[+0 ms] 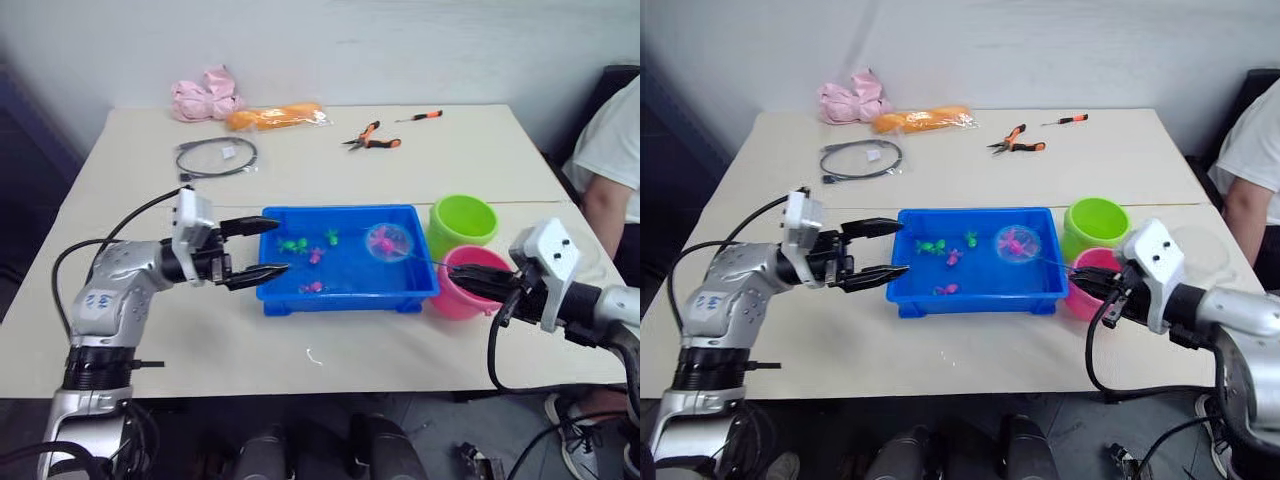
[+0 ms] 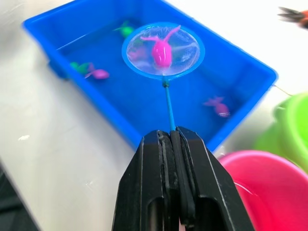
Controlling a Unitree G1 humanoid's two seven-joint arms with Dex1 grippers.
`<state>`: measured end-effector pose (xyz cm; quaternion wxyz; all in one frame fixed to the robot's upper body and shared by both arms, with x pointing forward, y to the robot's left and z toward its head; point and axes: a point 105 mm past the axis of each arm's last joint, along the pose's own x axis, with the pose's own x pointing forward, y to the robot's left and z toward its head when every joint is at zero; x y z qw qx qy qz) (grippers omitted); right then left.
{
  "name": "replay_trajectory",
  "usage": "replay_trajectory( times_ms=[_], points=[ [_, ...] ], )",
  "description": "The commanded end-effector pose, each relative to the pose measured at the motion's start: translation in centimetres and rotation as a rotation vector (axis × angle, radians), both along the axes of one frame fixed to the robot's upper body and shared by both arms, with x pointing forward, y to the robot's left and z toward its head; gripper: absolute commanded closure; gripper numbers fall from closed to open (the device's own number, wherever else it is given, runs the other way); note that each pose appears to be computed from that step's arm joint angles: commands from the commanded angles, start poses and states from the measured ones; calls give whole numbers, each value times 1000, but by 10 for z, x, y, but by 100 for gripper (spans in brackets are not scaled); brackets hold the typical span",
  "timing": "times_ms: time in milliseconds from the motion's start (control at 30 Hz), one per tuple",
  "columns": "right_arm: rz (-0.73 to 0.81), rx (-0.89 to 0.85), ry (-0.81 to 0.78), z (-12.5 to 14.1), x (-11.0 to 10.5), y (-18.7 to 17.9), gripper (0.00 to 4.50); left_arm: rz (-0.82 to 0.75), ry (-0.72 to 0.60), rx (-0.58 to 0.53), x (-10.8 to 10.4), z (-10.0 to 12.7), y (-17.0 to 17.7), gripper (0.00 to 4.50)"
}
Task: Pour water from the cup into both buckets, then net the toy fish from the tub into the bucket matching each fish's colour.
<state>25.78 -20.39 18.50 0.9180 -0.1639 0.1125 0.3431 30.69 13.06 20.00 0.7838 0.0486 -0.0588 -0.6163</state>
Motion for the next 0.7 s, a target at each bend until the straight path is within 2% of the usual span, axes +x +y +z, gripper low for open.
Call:
replay_trajectory(
  times_ms=[33, 133, 267, 433, 633, 700],
  points=[
    [-69, -3, -123, 17, -6, -5, 450, -81, -21, 1, -7, 6, -16, 6],
    [-119, -24, -158, 23, -15, -12, 450, -97, 4, -17, -7, 4, -19, 6],
    [-222, -51, -176, 33, -39, -33, 450, -145, 24, -23, -9, -3, -26, 6],
    [-328, -159, -142, 23, -64, -59, 450, -180, 29, -31, -9, -5, -34, 6],
    [-472, -275, -206, 2, -71, -92, 450, -213, 34, -44, -7, -7, -42, 6],
    [-459, -359, -260, -2, -70, -93, 450, -213, 33, -46, -7, -8, -43, 6]
  ],
)
